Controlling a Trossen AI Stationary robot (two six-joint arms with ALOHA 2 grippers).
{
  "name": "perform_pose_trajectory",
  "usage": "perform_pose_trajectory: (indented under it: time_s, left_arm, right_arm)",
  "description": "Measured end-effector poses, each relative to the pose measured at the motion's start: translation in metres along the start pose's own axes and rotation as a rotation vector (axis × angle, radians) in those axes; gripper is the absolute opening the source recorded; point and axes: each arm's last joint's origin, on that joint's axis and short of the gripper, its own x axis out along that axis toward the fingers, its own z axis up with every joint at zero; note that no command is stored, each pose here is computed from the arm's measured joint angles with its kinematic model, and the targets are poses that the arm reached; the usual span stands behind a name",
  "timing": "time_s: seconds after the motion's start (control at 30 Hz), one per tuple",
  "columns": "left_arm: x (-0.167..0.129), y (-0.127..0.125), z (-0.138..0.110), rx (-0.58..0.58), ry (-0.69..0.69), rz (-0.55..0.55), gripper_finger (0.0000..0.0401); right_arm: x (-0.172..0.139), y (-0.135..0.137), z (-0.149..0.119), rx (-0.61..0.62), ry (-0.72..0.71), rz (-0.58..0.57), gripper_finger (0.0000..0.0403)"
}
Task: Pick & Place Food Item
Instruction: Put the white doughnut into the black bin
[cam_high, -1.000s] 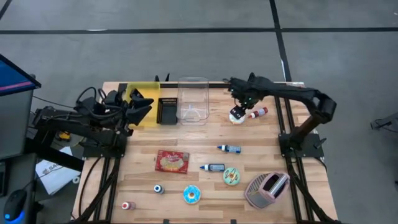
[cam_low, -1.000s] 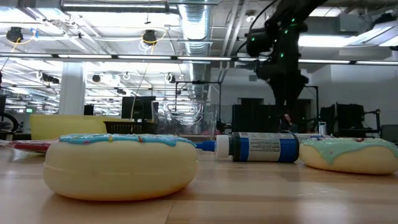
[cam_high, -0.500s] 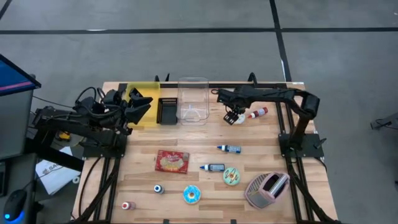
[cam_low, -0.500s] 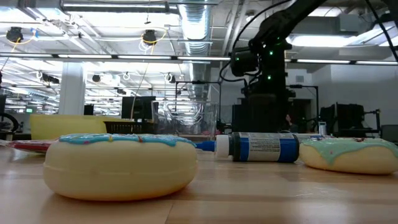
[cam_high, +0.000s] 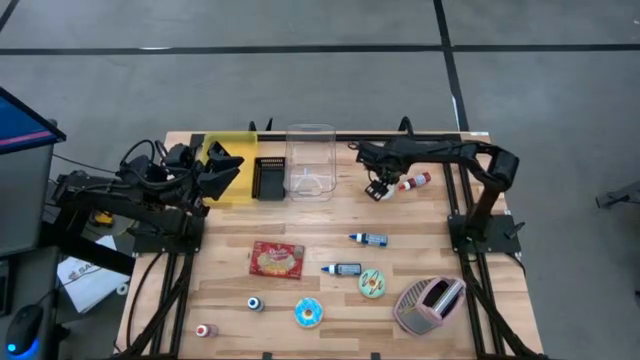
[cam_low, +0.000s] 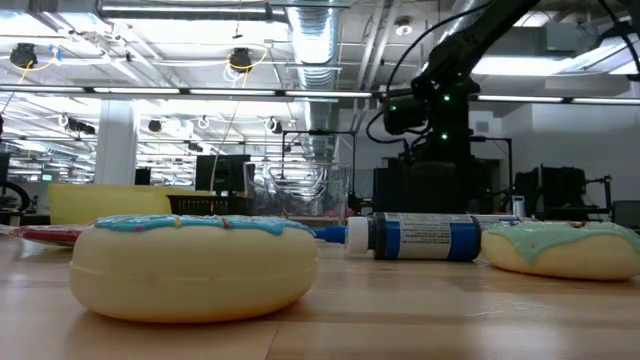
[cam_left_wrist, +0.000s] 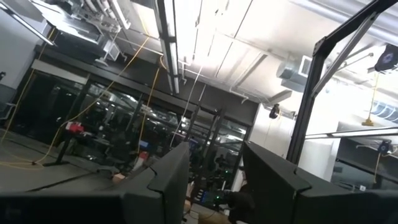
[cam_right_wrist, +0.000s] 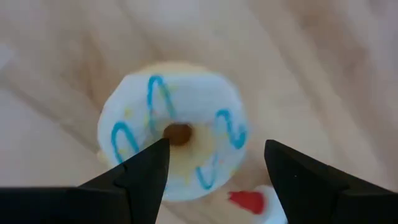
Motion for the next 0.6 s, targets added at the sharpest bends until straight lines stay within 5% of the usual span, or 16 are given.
perform_pose_trajectory:
  time_s: [0.33, 0.6]
  left_arm:
    - [0.0, 0.0, 0.001, -0.024, -0.007, -0.001, 0.0147]
    - [0.0, 0.0, 0.001, -0.024, -0.007, -0.001, 0.0147]
  right_arm:
    - [-0.004, -0.019, -0.02, 0.102, -0.097, 0.069, 0.0252]
    - [0.004, -0.023, -0.02, 0.136, -0.117, 0.152, 0.0211]
